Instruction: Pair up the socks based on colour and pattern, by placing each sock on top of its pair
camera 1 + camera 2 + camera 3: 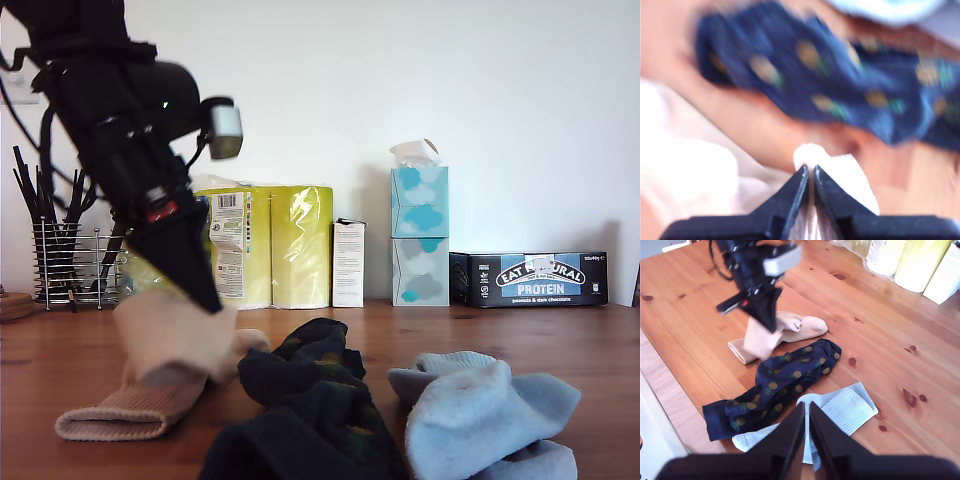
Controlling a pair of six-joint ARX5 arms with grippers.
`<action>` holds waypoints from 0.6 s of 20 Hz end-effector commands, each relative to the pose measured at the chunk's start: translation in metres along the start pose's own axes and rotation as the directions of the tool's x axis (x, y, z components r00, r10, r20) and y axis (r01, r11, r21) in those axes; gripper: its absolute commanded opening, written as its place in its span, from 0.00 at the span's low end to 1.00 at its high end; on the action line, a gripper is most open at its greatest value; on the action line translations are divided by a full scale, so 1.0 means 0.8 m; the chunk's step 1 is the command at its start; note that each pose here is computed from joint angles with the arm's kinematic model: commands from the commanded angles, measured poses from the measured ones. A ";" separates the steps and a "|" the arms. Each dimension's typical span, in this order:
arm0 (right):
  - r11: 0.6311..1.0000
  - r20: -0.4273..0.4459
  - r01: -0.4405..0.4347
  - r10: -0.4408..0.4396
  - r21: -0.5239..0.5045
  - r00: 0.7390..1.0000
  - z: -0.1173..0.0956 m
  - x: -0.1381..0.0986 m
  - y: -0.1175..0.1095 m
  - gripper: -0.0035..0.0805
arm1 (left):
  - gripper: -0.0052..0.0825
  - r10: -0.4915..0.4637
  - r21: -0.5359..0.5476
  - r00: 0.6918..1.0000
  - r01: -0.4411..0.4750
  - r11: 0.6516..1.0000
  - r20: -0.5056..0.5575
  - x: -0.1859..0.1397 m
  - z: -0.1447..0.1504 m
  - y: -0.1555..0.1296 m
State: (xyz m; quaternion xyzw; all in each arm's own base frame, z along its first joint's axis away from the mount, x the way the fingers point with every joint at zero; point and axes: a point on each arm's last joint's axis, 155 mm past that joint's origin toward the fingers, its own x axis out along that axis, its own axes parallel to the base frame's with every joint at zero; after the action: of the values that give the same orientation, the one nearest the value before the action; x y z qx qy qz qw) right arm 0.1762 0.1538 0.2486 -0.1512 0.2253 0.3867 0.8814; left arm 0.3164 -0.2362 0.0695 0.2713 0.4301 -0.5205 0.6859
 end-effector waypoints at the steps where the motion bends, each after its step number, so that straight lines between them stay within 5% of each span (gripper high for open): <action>1: 1.000 0.011 0.004 -0.004 -0.001 1.000 0.003 -0.002 -0.001 0.03 | 0.03 0.031 0.024 0.998 -0.033 0.999 0.050 -0.018 0.024 0.007; 4: 1.000 0.010 0.003 -0.003 -0.001 1.000 0.002 -0.002 -0.001 0.03 | 0.03 0.123 0.075 0.978 -0.137 0.988 0.168 -0.042 0.075 0.037; 7: 1.000 0.006 0.003 -0.003 0.001 1.000 0.001 -0.002 -0.001 0.03 | 0.03 0.219 0.080 0.925 -0.255 0.964 0.310 -0.075 0.131 0.069; 12: 1.000 -0.002 0.001 -0.001 0.003 1.000 -0.001 -0.002 0.000 0.03 | 0.03 0.284 0.034 0.857 -0.330 0.943 0.429 -0.103 0.169 0.093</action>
State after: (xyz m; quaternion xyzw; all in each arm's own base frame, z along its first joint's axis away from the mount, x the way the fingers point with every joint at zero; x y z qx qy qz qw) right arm 0.1751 0.1531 0.2465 -0.1518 0.2300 0.3867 0.8800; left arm 0.4190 -0.2860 0.1974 0.2616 0.2012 -0.4761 0.8151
